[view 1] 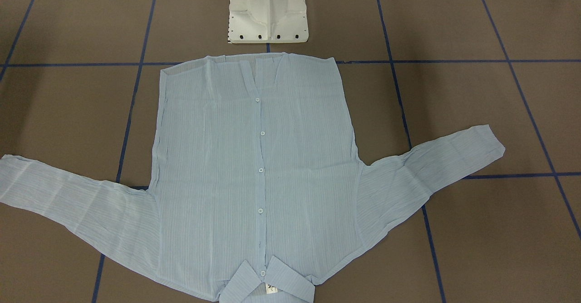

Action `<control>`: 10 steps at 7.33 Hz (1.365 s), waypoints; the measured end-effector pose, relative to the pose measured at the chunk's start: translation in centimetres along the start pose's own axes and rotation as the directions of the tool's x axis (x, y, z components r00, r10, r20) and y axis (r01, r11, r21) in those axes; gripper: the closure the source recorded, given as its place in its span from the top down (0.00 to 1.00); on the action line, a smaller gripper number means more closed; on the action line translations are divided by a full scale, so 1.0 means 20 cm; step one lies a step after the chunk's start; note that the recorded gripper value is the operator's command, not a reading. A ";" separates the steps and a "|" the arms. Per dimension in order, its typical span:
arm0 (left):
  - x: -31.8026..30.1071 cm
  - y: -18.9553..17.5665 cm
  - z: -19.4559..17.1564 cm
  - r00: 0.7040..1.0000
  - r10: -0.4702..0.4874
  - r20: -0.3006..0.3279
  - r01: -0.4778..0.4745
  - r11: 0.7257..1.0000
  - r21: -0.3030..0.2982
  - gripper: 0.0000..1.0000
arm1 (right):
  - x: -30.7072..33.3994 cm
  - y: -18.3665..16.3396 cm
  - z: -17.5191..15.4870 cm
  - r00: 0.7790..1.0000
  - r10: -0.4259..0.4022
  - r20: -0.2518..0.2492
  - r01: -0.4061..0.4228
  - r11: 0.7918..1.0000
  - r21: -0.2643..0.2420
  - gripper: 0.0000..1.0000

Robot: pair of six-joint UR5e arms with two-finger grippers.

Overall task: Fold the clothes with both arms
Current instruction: 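Lower the right gripper onto the cuff of the sleeve nearest it and grasp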

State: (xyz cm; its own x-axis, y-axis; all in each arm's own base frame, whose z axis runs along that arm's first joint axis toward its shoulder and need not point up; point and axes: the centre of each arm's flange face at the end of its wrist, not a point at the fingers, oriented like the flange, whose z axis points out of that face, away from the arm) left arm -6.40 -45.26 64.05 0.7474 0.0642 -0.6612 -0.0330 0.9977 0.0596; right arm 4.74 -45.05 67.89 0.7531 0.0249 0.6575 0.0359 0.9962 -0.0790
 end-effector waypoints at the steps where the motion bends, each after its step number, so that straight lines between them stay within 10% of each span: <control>1: 0.00 0.00 0.00 1.000 0.001 0.000 -0.001 1.000 0.001 0.99 | 0.00 0.00 0.00 1.000 -0.001 0.001 0.001 1.000 0.002 1.00; 6: 0.06 -0.09 -0.06 0.999 0.050 0.000 -0.050 0.998 0.044 0.99 | -0.08 -0.08 -0.06 0.999 -0.032 0.008 0.032 0.999 0.029 1.00; 10: 0.26 -0.27 -0.22 0.985 0.129 -0.118 -0.114 0.985 0.128 0.99 | -0.46 -0.37 -0.13 0.971 -0.239 0.005 0.237 0.963 0.129 1.00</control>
State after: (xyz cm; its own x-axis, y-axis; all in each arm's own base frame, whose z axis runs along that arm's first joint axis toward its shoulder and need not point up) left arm -5.30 -50.18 57.04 0.6534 0.1950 -0.7315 -0.0331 0.9727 0.2297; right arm -0.75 -52.88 60.57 0.7193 -0.2137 0.6610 0.1279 0.9760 0.1763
